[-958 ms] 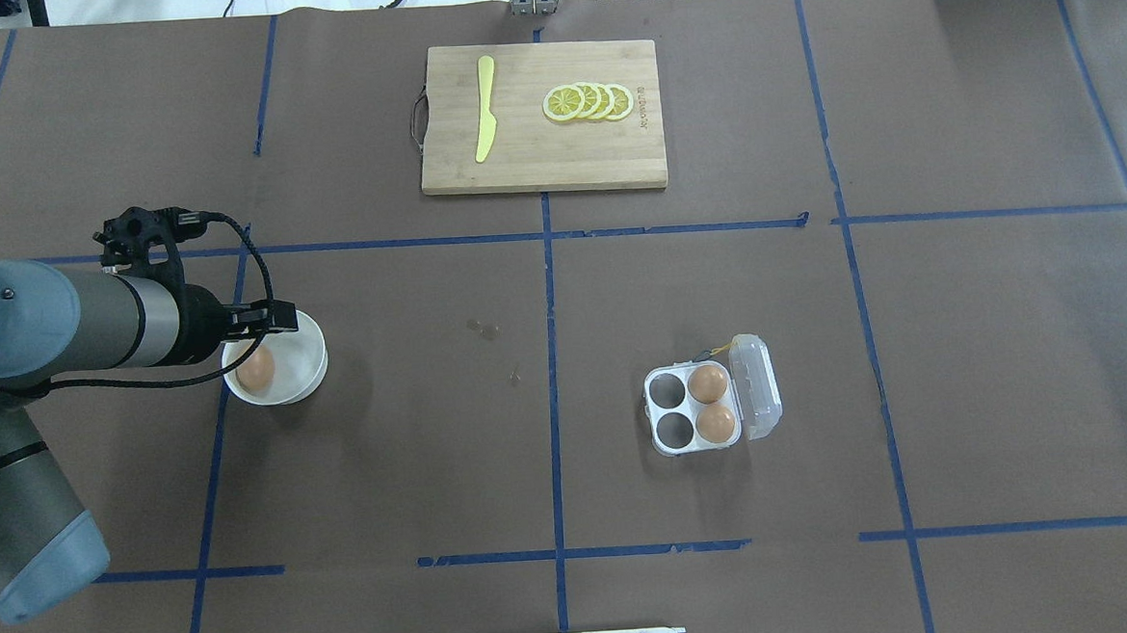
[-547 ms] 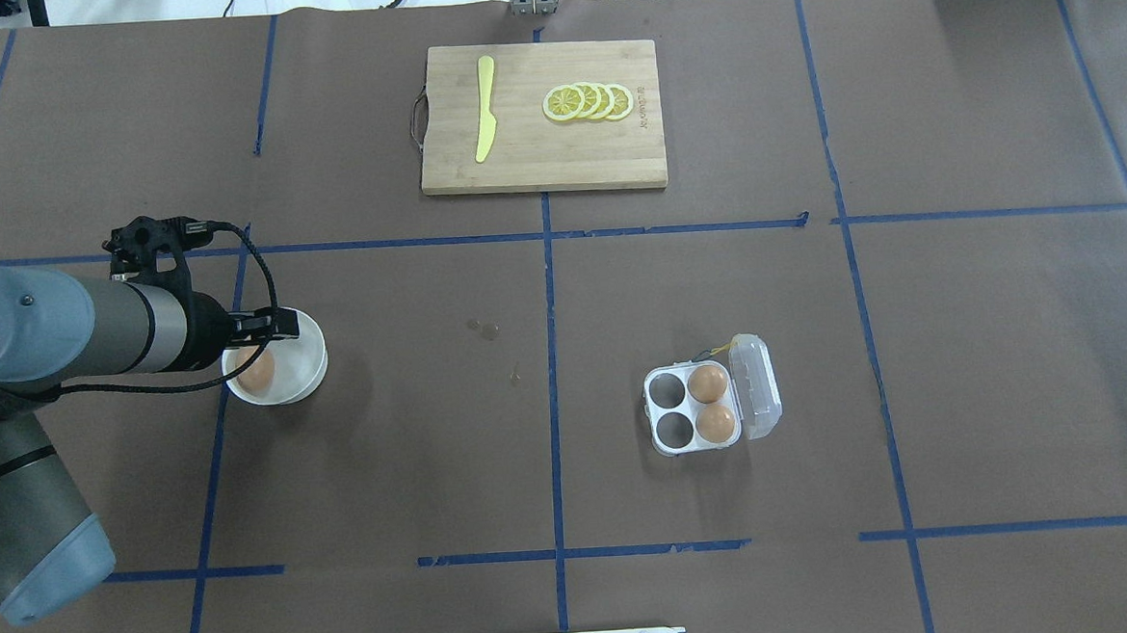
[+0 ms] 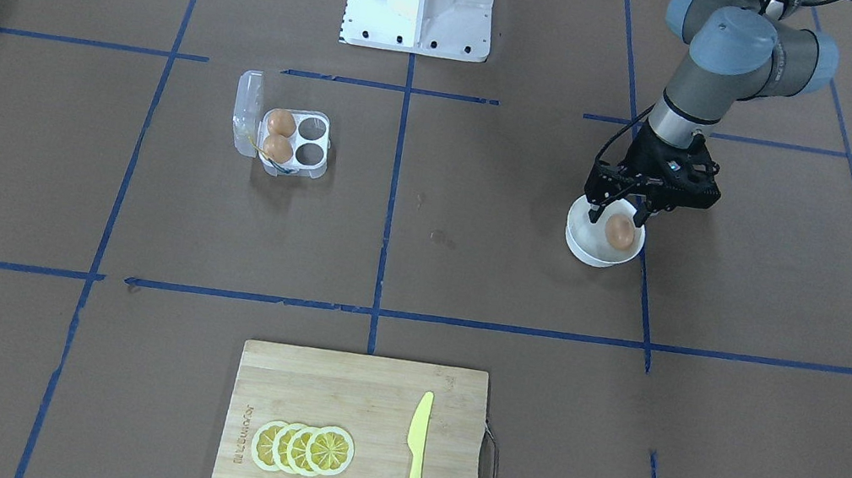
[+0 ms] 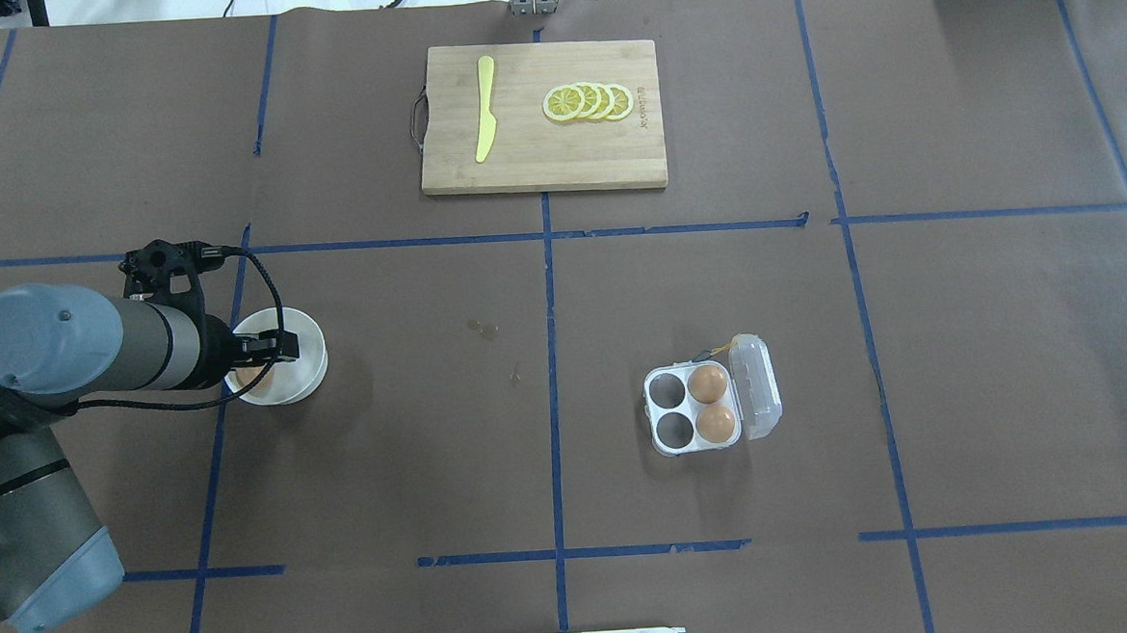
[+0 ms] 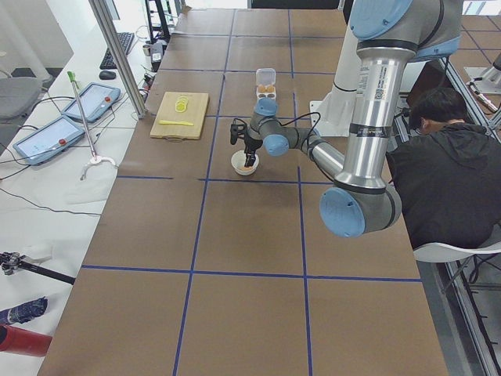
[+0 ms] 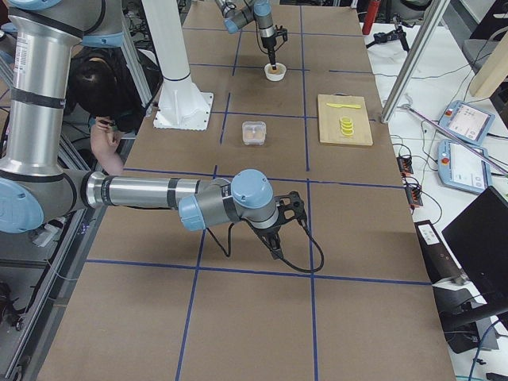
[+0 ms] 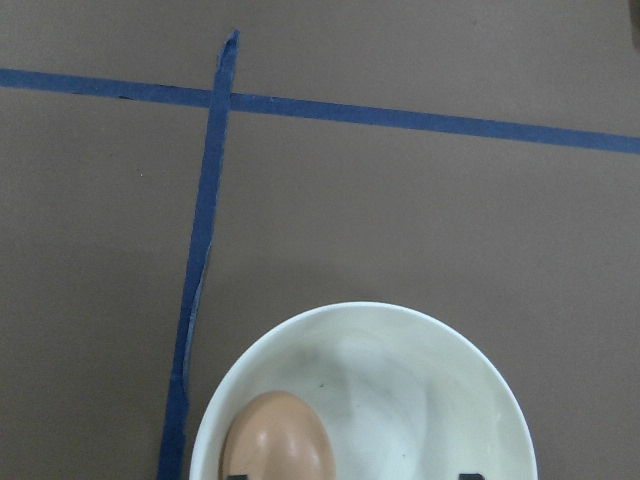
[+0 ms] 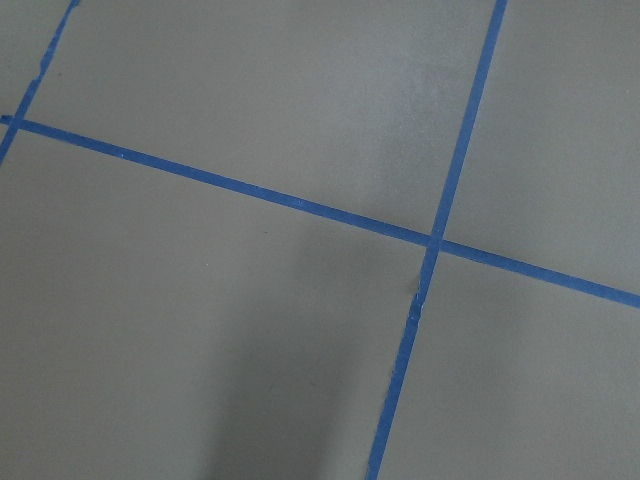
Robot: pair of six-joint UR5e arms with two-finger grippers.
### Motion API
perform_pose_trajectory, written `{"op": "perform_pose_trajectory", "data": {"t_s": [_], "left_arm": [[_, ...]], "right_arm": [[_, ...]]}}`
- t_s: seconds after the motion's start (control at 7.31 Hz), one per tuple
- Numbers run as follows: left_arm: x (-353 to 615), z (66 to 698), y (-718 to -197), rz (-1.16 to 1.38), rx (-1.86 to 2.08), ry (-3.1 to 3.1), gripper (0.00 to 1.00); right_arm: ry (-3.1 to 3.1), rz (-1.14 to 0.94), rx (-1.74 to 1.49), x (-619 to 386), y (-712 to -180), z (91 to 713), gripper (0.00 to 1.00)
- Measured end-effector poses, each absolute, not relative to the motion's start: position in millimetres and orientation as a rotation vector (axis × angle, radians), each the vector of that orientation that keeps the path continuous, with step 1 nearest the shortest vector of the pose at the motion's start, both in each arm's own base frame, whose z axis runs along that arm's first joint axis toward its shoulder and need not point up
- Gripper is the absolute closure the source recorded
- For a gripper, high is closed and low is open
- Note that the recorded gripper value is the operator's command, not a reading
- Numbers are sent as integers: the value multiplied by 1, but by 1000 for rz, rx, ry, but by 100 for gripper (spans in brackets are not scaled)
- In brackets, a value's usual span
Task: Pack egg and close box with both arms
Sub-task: 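Lower the left gripper into the bowl and close it on the egg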
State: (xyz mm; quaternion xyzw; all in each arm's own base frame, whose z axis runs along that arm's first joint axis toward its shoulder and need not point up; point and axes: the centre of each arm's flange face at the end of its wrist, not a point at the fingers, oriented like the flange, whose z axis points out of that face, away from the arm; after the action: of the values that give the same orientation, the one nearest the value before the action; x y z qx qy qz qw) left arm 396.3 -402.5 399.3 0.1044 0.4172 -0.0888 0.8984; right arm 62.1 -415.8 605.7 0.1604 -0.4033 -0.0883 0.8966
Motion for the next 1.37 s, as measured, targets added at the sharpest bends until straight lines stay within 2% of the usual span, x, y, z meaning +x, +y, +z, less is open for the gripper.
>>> {"op": "perform_pose_trajectory", "data": {"t_s": [1.37], "left_arm": [[432,409,-404,-151,193,840,24]], "right_arm": [[-836,-180,324,62,-415,611,0]]}}
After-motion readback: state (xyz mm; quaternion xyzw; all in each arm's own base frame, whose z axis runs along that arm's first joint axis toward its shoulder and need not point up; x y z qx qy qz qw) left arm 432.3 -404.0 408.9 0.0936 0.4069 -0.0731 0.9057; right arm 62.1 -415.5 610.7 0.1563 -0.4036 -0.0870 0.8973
